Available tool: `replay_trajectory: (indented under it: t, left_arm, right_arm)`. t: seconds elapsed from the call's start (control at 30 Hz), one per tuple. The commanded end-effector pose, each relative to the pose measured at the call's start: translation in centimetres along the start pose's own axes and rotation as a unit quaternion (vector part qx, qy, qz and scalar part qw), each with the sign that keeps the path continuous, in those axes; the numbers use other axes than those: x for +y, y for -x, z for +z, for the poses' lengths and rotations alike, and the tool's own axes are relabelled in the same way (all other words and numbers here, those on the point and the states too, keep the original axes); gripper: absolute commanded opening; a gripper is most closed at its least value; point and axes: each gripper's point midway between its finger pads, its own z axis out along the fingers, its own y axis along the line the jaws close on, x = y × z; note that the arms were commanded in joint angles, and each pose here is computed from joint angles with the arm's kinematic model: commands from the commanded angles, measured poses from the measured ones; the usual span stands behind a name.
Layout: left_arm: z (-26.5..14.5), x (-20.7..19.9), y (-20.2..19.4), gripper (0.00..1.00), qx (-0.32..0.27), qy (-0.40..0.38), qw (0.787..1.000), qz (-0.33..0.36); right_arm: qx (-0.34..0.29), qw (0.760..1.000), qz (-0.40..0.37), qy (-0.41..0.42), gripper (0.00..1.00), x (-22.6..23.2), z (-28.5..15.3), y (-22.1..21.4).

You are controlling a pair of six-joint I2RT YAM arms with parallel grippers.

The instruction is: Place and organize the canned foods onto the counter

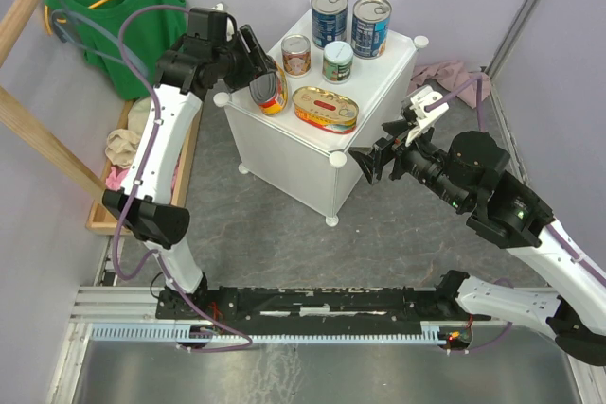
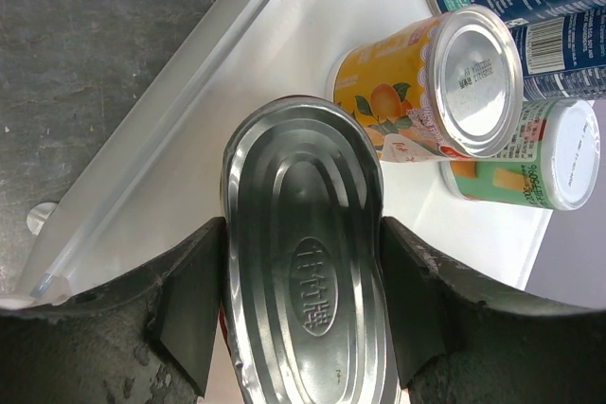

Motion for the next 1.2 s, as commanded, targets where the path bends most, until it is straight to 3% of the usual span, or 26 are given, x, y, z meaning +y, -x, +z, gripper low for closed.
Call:
replay_trajectory:
  t: [0.0,0.73,1.17]
  left_arm:
    - [-0.2,2.5,-3.3,0.5,0.059,0.043,0.997,0.006]
    - [-0.6,1.0,-1.7,0.7,0.004,0.005,1.0,-0.011]
    - [-0.3,1.5,-0.8,0.71,-0.032,0.035,0.998,0.028]
  right_arm:
    - [-0.025,1.0,0.01,-0.005,0.9,-0.2,-0.5,1.5]
    - [-0.015,1.0,0.012,-0.013,0.89,-0.4,-0.6,1.4]
    - [-0.003,1.0,0.005,-0.012,0.89,-0.2,0.5,1.5]
